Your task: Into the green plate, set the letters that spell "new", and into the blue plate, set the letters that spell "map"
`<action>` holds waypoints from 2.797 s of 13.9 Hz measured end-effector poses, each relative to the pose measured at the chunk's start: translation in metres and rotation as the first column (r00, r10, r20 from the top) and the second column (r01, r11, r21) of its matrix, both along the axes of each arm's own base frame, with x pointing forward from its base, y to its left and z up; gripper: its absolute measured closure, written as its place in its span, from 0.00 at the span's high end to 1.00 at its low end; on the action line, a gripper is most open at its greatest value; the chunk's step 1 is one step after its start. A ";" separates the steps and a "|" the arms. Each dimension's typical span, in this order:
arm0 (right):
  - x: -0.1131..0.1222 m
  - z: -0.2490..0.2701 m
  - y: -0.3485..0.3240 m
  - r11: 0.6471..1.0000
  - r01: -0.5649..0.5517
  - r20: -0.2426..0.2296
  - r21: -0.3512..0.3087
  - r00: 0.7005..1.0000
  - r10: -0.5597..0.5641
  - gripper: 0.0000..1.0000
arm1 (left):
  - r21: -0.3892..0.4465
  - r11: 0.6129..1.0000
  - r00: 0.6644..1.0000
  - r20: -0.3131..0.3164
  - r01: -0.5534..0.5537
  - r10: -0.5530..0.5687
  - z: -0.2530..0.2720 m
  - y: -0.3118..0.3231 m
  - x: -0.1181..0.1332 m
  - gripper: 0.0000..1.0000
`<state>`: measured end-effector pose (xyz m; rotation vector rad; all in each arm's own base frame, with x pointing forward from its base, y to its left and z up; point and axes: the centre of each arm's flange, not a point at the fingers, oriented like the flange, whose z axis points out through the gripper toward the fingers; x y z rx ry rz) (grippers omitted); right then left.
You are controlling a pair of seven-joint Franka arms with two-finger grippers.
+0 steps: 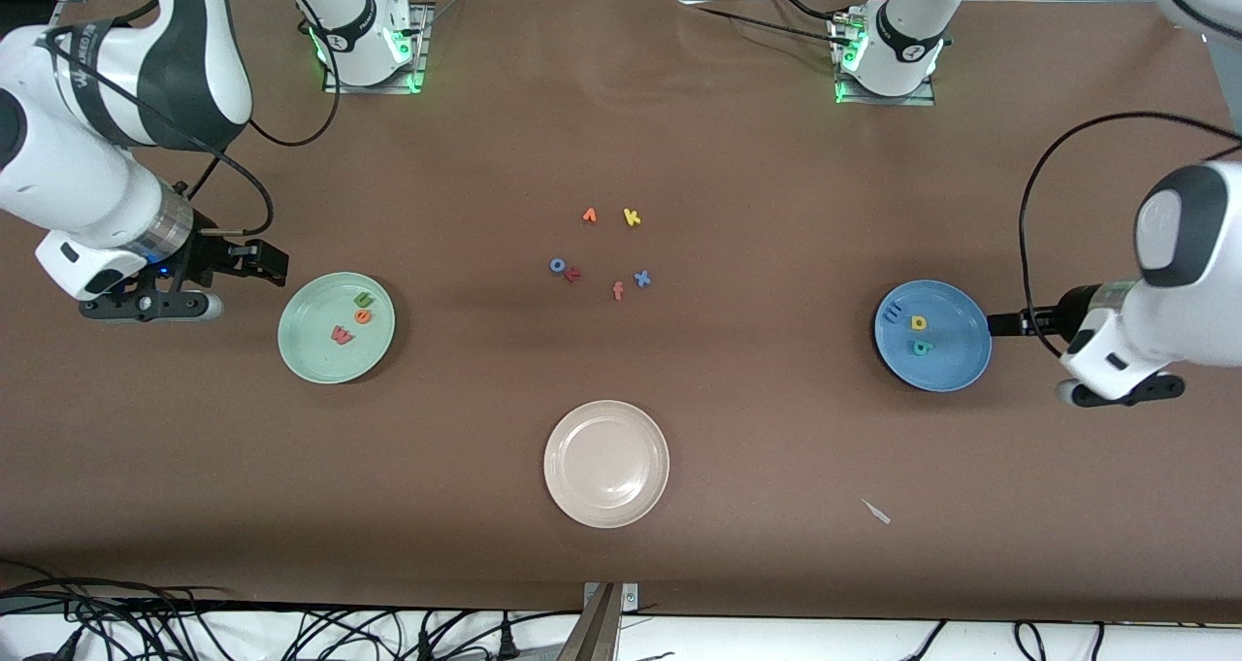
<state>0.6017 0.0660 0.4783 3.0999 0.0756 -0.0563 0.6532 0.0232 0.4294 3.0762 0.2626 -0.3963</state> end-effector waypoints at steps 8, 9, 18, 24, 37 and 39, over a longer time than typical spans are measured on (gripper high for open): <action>-0.037 0.065 -0.044 0.995 0.012 -0.091 0.095 0.996 -0.003 1.00 | -0.005 1.000 0.972 0.233 -0.010 0.011 0.148 -0.012 -0.061 1.00; -0.040 0.072 -0.045 0.995 0.010 -0.086 0.099 0.996 -0.001 1.00 | -0.004 1.000 0.970 0.245 0.000 0.001 0.161 -0.018 -0.069 1.00; -0.024 0.101 -0.046 0.995 0.003 -0.044 0.104 0.999 0.001 1.00 | -0.005 0.995 0.976 0.195 0.102 -0.099 0.149 -0.028 -0.080 1.00; -0.024 0.106 -0.045 0.999 -0.014 -0.037 0.046 0.999 0.016 1.00 | 0.031 0.984 0.965 0.196 0.173 -0.176 0.157 -0.032 -0.082 1.00; -0.024 0.113 -0.050 0.999 -0.007 -0.024 0.040 1.000 0.008 1.00 | 0.065 0.973 0.958 0.173 0.219 -0.227 0.155 -0.045 -0.083 1.00; -0.024 0.113 -0.050 0.999 -0.007 -0.024 0.040 1.000 0.008 1.00 | 0.064 0.973 0.958 0.172 0.220 -0.228 0.154 -0.045 -0.083 1.00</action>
